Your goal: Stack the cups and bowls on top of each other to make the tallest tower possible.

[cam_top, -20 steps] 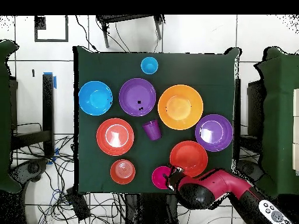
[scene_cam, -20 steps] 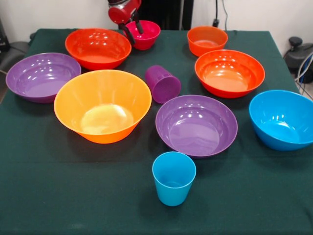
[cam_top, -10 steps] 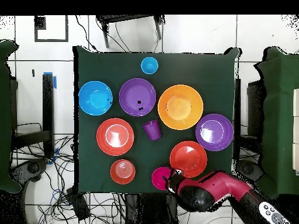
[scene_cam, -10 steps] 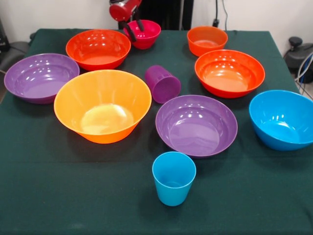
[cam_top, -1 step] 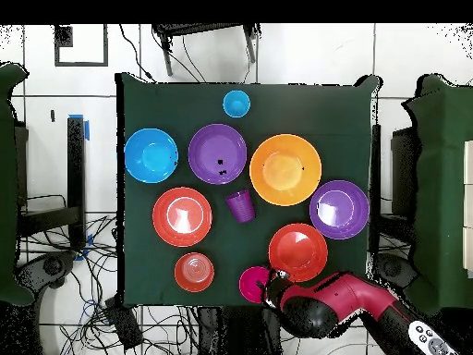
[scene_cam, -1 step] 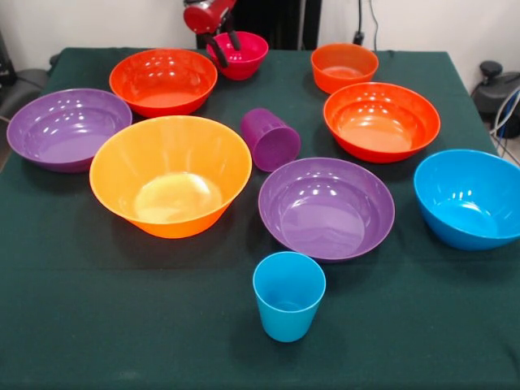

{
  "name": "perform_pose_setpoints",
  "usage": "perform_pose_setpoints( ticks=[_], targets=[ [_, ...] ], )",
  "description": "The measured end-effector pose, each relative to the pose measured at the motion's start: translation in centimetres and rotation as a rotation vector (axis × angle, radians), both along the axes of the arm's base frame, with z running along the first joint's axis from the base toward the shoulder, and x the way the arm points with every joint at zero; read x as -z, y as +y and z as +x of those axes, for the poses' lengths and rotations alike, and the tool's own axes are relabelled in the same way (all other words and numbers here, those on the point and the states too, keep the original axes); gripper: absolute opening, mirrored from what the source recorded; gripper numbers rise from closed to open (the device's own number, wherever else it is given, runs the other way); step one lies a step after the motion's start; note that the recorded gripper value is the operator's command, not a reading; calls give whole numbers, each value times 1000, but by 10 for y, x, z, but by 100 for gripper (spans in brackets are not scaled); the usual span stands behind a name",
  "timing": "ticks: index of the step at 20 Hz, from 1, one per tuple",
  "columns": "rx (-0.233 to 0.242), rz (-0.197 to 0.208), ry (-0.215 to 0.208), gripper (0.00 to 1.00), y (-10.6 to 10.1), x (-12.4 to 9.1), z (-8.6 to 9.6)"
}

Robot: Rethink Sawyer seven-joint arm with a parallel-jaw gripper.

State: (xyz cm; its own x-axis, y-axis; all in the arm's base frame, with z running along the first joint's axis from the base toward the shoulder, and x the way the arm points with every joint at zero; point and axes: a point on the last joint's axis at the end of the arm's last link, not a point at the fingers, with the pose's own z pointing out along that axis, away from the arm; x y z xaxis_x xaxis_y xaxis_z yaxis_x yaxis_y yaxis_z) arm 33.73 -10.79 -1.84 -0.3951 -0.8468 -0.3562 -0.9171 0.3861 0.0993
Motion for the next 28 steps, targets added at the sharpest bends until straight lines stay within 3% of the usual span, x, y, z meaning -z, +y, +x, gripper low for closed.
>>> perform_pose_setpoints(
  ticks=[9, 18, 19, 23, 28],
  targets=[
    [-53, -26, -35, 100, 0, 7, -7],
    [-188, -24, -120, 100, 29, 9, -6],
    [-250, -26, -144, 0, 41, 9, -8],
    [-304, -30, -162, 0, 50, 7, -11],
    [-335, -26, -176, 0, 56, 1, -18]
  ],
)
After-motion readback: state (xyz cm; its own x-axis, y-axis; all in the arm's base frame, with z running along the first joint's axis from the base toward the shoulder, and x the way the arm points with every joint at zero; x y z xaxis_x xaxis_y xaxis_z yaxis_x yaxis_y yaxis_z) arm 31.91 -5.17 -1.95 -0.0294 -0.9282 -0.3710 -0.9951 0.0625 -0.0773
